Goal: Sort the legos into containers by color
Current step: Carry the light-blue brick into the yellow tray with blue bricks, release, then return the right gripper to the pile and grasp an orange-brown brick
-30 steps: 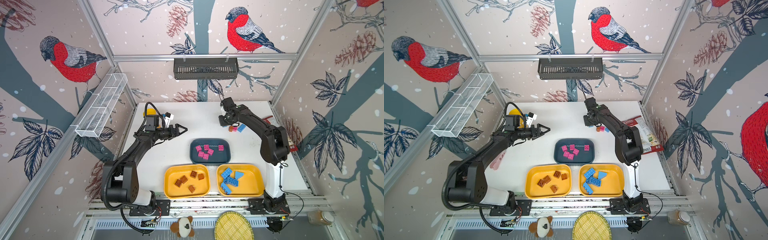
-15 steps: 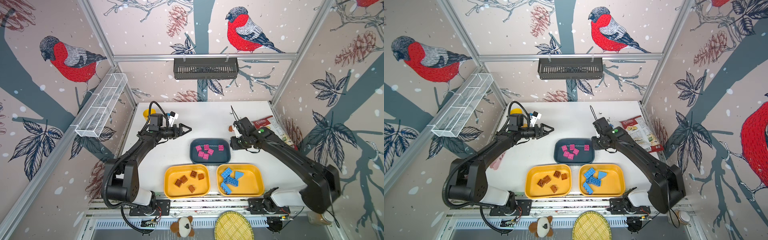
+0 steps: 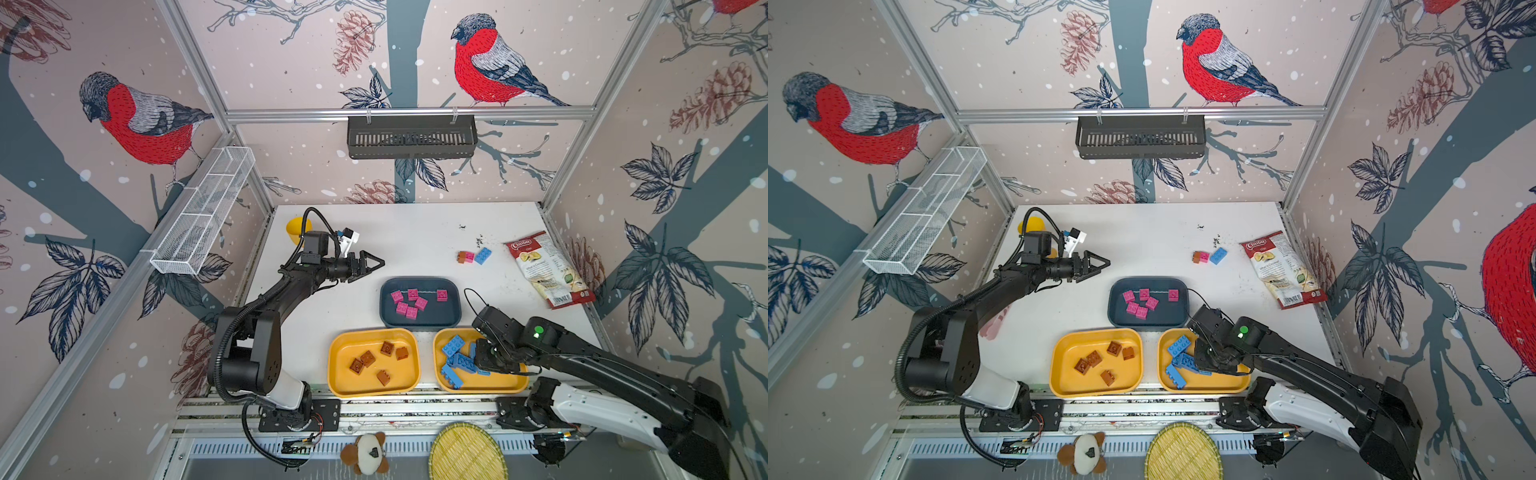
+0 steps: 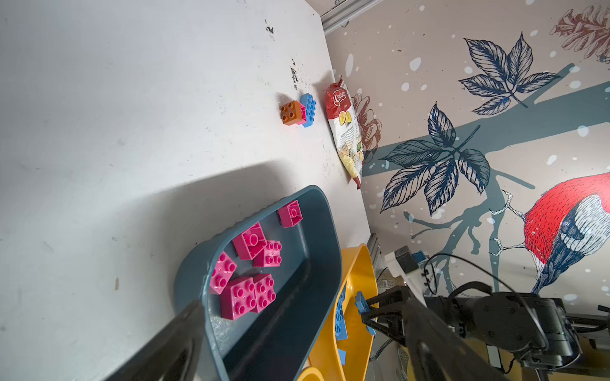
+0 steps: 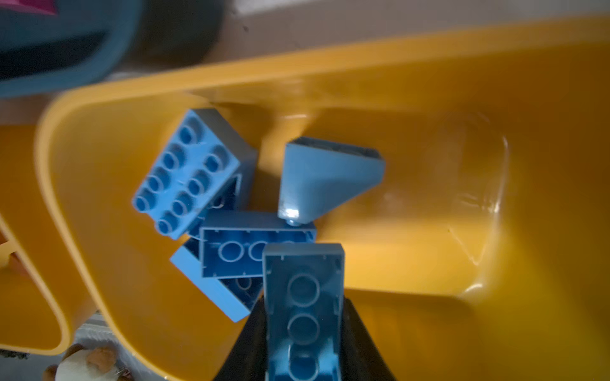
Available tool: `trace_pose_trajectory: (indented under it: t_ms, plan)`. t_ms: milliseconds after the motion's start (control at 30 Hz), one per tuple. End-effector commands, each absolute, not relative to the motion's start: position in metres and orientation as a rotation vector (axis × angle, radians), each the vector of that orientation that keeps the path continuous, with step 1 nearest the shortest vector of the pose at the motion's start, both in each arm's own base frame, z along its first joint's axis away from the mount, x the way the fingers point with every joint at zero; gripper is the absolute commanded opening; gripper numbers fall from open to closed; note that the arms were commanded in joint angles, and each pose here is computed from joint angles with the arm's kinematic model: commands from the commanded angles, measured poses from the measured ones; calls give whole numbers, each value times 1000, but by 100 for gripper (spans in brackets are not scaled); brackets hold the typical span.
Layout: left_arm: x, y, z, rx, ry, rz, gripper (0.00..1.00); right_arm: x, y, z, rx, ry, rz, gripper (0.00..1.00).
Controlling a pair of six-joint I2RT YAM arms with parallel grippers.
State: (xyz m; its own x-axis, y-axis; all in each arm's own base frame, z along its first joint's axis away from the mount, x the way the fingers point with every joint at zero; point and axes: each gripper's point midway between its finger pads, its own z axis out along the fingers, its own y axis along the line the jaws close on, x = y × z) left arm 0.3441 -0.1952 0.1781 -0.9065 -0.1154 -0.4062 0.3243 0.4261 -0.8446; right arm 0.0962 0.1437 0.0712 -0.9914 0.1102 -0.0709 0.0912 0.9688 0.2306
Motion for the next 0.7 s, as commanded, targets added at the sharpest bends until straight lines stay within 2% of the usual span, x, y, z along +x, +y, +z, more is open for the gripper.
trace_pose_trajectory:
  t_ms: [0,67,167,433,667]
  plan:
    - [347,-198,192,237,2213,-1492,93,108,139,72,263,2975,303,56]
    - [345,-198,195,242,2207,-1488,93,126,139,82,242,2919,285,64]
    - [345,-198,197,244,2201,-1484,93,157,138,100,227,2847,317,69]
    - [344,-196,199,233,2192,-1477,93,263,130,143,166,2663,299,71]
    - [344,-196,199,228,2193,-1471,93,348,134,125,133,2671,236,69]
